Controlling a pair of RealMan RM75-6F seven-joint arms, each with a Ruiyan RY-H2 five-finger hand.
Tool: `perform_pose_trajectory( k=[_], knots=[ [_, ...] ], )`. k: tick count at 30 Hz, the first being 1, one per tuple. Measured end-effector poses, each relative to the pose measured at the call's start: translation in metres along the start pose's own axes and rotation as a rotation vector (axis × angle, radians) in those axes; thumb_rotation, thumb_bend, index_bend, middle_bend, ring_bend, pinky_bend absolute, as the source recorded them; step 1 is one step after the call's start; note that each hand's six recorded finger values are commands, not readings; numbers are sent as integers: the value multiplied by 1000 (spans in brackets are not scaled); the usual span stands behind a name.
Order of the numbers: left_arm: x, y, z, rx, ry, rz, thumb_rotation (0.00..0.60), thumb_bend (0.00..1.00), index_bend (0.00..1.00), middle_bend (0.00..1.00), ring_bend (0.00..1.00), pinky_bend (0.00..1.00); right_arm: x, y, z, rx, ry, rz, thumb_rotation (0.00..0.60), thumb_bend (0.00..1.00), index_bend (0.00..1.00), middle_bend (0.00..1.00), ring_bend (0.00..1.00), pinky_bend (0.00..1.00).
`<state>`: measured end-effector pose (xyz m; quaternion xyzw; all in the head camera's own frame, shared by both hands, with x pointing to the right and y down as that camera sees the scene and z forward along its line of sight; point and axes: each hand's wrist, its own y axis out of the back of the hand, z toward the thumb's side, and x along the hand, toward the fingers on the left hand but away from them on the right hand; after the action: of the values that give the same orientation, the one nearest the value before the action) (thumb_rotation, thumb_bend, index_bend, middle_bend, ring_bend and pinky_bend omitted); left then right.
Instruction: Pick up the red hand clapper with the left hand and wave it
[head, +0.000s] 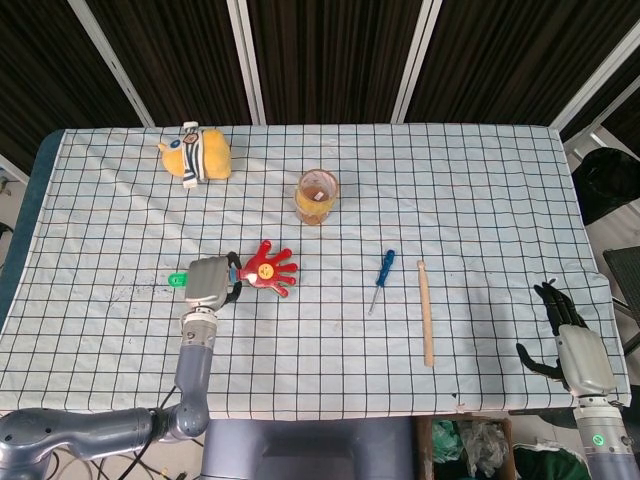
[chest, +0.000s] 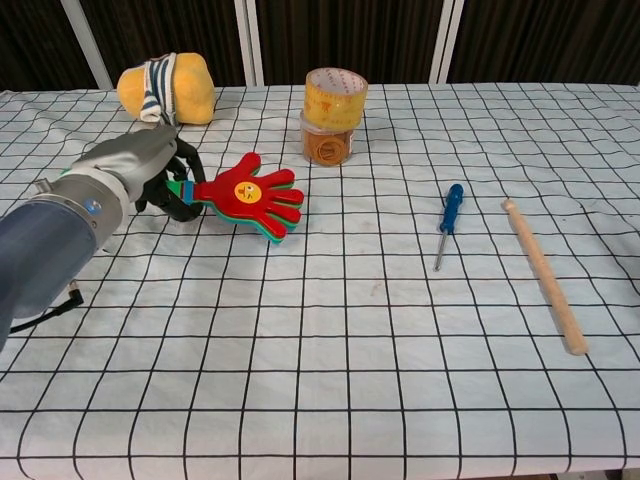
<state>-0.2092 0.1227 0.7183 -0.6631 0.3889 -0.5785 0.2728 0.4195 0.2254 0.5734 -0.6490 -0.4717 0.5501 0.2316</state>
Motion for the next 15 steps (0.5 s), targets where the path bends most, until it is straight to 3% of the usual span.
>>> perform_pose_trajectory(
  k=[5,15],
  knots=[
    [-2,9,8,-99,-46,49,600,691,652,744,639,811,0,0,0,0,-1,-1,600,296,0,0,5,175],
    [-14,34,23,-389,-155,95,600,711,629,793,722,944,0,1,-1,-1,-3,-2,600,298,0,0,5,175]
  ],
)
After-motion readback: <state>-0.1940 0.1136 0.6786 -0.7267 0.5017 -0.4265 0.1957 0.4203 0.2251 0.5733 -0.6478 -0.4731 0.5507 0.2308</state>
